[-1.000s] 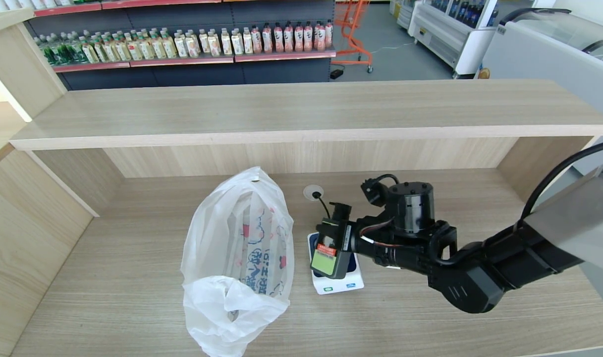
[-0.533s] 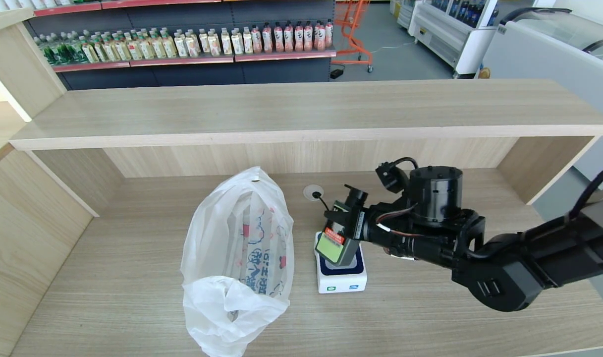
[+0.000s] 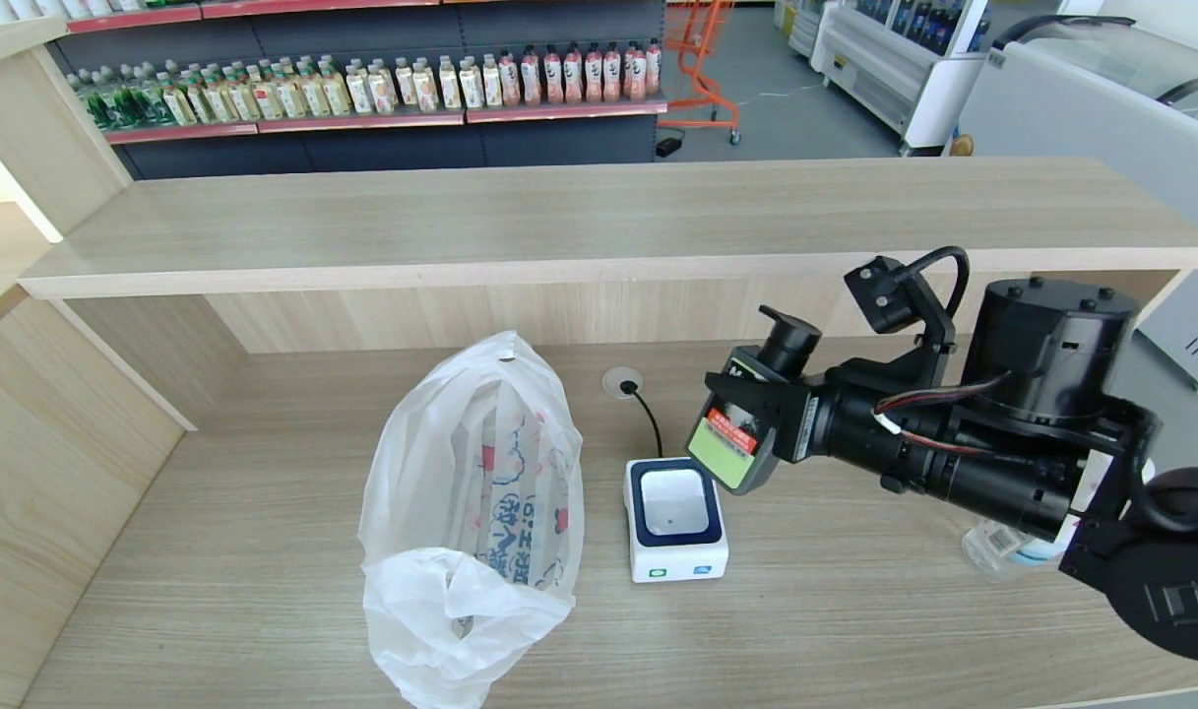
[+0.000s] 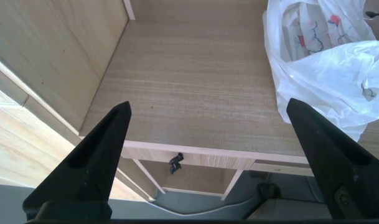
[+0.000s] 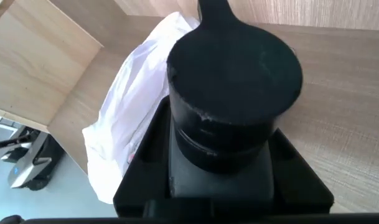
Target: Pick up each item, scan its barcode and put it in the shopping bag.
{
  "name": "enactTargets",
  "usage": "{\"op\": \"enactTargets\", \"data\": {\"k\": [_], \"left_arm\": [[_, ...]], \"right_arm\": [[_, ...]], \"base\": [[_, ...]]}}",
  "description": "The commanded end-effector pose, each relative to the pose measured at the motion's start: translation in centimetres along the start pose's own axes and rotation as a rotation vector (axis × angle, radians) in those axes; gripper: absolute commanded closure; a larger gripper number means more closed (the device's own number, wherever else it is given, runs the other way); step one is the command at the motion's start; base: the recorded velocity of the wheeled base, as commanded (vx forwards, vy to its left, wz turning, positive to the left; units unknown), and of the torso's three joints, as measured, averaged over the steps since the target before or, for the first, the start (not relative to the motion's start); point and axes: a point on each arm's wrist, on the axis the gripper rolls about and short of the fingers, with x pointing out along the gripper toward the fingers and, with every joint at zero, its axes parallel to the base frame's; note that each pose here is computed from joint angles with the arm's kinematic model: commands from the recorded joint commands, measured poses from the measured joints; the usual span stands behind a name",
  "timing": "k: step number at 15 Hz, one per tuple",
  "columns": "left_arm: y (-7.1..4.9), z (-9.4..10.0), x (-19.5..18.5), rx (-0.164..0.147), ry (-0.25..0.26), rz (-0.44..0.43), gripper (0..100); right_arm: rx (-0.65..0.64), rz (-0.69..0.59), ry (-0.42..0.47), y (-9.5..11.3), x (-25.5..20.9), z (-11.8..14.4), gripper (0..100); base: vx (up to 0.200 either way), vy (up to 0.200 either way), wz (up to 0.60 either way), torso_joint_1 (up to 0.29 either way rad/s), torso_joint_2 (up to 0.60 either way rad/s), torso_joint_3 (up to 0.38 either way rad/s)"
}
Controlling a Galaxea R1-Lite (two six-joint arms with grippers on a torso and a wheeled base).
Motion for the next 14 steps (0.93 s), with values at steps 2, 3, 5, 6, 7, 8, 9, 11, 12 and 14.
{"op": "enactTargets", "data": {"k": [2,3,5,6,7,8,9,11,12,14], "left_arm": [[0.0,0.0,0.0,0.000,0.001,0.001,0],[0.0,0.0,0.0,0.000,0.001,0.001,0],[0.0,0.0,0.0,0.000,0.001,0.001,0],[0.0,0.0,0.0,0.002,0.001,0.001,0],[0.0,0.0,0.0,0.002,0.001,-0.001,0],[0.0,0.0,0.0,0.003,0.001,0.001,0],[0.0,0.0,0.0,0.002,0.001,0.001,0],[0.0,0.0,0.0,0.002,0.001,0.001,0],[0.0,0.0,0.0,0.002,0.001,0.001,0],[0.0,0.0,0.0,0.002,0.001,0.001,0]], "right_arm": [[-0.010,-0.003,0.002,0.0,-0.7,-0.2,100],[-0.008,-0.005,0.003,0.0,-0.8,-0.2,100],[-0.006,-0.010,0.011,-0.1,-1.2,-0.5,100],[-0.005,-0.010,0.019,-0.1,-1.4,-0.7,100],[-0.005,-0.011,0.022,-0.1,-1.5,-0.8,100],[-0.006,-0.008,0.014,0.0,-1.7,-0.6,100],[-0.004,-0.008,0.016,0.0,-1.7,-0.6,100],[-0.002,-0.004,0.020,0.1,-1.7,-0.7,100],[0.001,-0.003,0.020,0.1,-1.7,-0.7,100],[0.029,-0.001,0.024,0.1,-1.6,-0.8,100]], "base": [[0.000,0.000,0.00,0.000,0.00,0.000],[0.000,0.000,0.00,0.000,0.00,0.000],[0.000,0.000,0.00,0.000,0.00,0.000],[0.000,0.000,0.00,0.000,0.00,0.000],[-0.200,0.000,0.00,0.002,0.00,-0.002],[-0.200,0.000,0.00,0.007,0.00,-0.002],[-0.200,0.000,0.00,0.022,0.01,0.002],[0.000,0.000,0.00,0.000,0.00,0.000],[0.000,0.000,0.00,0.000,0.00,0.000],[0.000,0.000,0.00,0.000,0.00,0.000]]}}
